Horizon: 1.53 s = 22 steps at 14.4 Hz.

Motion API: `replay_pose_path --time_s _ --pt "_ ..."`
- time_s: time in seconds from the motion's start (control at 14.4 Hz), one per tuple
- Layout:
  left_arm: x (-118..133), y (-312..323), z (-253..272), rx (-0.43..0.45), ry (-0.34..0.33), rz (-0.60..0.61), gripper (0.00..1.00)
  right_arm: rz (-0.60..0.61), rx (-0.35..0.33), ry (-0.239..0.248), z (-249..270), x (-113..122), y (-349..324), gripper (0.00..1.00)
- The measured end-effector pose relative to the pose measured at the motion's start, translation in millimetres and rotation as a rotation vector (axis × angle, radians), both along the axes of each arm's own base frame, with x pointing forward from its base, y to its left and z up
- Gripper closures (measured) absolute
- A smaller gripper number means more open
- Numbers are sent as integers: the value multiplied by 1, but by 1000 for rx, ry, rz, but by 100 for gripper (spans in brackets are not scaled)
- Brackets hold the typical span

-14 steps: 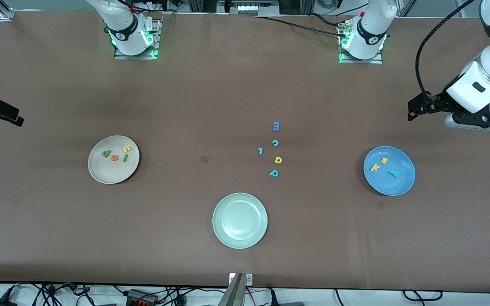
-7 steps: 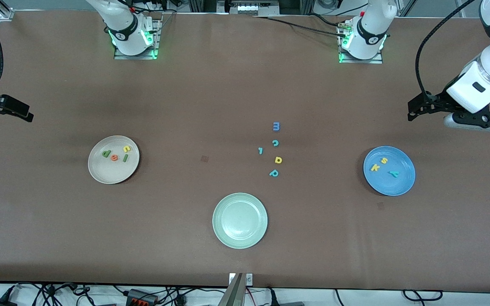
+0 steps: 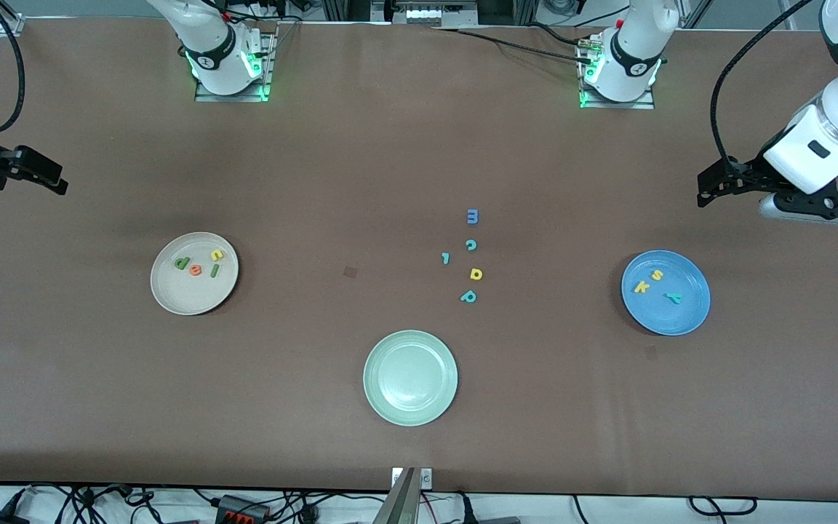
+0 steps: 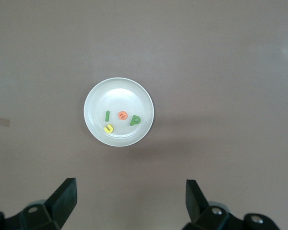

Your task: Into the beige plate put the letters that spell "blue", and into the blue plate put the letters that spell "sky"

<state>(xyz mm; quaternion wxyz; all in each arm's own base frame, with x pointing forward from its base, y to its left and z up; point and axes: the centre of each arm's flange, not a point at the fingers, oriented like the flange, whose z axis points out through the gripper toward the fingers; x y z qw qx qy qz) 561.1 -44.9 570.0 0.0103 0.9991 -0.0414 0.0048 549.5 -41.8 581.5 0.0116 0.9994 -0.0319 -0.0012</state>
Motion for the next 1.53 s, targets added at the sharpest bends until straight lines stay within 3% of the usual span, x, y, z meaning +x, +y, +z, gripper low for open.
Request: replay_pose_path --time_s 1.53 --pt "0 0 0 0 0 1 0 32 0 5 -7 6 17 0"
